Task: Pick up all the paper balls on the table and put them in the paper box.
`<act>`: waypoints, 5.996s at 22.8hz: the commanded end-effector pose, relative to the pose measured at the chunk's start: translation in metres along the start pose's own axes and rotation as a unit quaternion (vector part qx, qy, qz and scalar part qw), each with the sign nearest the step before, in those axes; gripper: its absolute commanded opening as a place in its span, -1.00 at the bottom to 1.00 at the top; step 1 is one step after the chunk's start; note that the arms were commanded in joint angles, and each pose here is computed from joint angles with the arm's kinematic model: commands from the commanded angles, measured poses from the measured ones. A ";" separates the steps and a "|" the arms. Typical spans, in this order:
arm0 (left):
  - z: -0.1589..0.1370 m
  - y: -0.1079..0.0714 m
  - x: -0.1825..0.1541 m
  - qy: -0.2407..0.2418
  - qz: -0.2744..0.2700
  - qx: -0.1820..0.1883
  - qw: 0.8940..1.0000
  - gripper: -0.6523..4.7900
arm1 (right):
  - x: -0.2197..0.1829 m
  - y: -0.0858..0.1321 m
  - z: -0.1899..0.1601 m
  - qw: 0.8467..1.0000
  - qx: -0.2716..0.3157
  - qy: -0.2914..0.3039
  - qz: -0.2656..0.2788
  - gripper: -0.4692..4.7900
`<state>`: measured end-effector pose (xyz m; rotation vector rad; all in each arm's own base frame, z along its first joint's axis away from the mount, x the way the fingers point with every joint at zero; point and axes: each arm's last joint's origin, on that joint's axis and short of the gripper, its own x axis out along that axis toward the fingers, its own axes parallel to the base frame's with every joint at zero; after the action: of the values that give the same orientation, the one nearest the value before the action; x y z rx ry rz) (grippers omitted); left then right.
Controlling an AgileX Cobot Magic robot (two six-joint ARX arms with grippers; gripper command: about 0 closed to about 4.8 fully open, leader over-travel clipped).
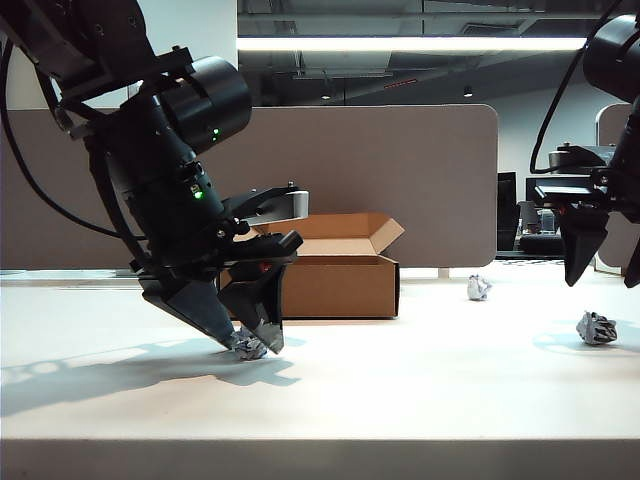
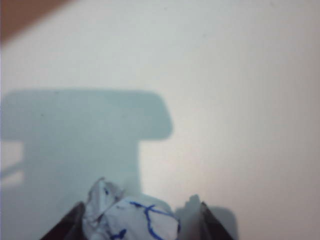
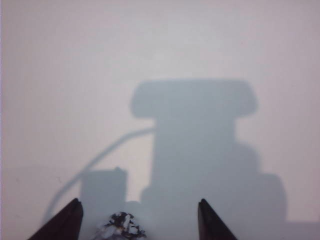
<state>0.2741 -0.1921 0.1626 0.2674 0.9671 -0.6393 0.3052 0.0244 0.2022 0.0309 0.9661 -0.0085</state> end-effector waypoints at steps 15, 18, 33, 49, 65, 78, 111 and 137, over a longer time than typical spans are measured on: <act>0.002 0.000 0.004 -0.006 -0.003 -0.015 1.000 -0.37 | 0.030 0.006 -0.014 0.997 0.010 0.075 0.015 0.37; 0.003 0.000 0.004 -0.009 -0.002 -0.014 1.000 -0.36 | 0.030 0.006 -0.014 0.997 0.010 0.077 0.015 0.26; 0.043 -0.001 -0.014 -0.064 -0.002 -0.009 0.998 -0.49 | 0.030 0.006 -0.016 0.996 0.010 0.085 0.021 -0.64; 0.130 0.058 -0.076 -0.244 0.067 -0.047 0.966 -0.49 | -0.021 0.057 0.102 0.965 0.007 -0.100 0.243 -0.63; 0.142 0.082 -0.049 -0.217 -0.010 -0.065 0.974 -0.18 | 0.031 0.136 0.141 0.947 -0.078 -0.084 0.301 -0.12; 0.125 0.084 -0.050 -0.130 0.018 -0.035 0.991 -0.19 | 0.054 0.072 0.152 0.986 -0.117 -0.111 0.033 -0.01; 0.121 0.079 -0.072 -0.115 0.001 -0.050 0.992 -0.20 | 0.134 0.023 0.179 0.995 -0.048 -0.081 0.046 0.22; 0.120 0.079 -0.071 -0.113 0.002 -0.050 0.992 -0.20 | 0.131 0.025 0.173 0.996 -0.049 -0.045 0.056 -0.62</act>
<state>0.3767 -0.1599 0.2790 0.1081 0.7935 -0.5984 0.5224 0.0436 0.1793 -0.0234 0.9205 0.1054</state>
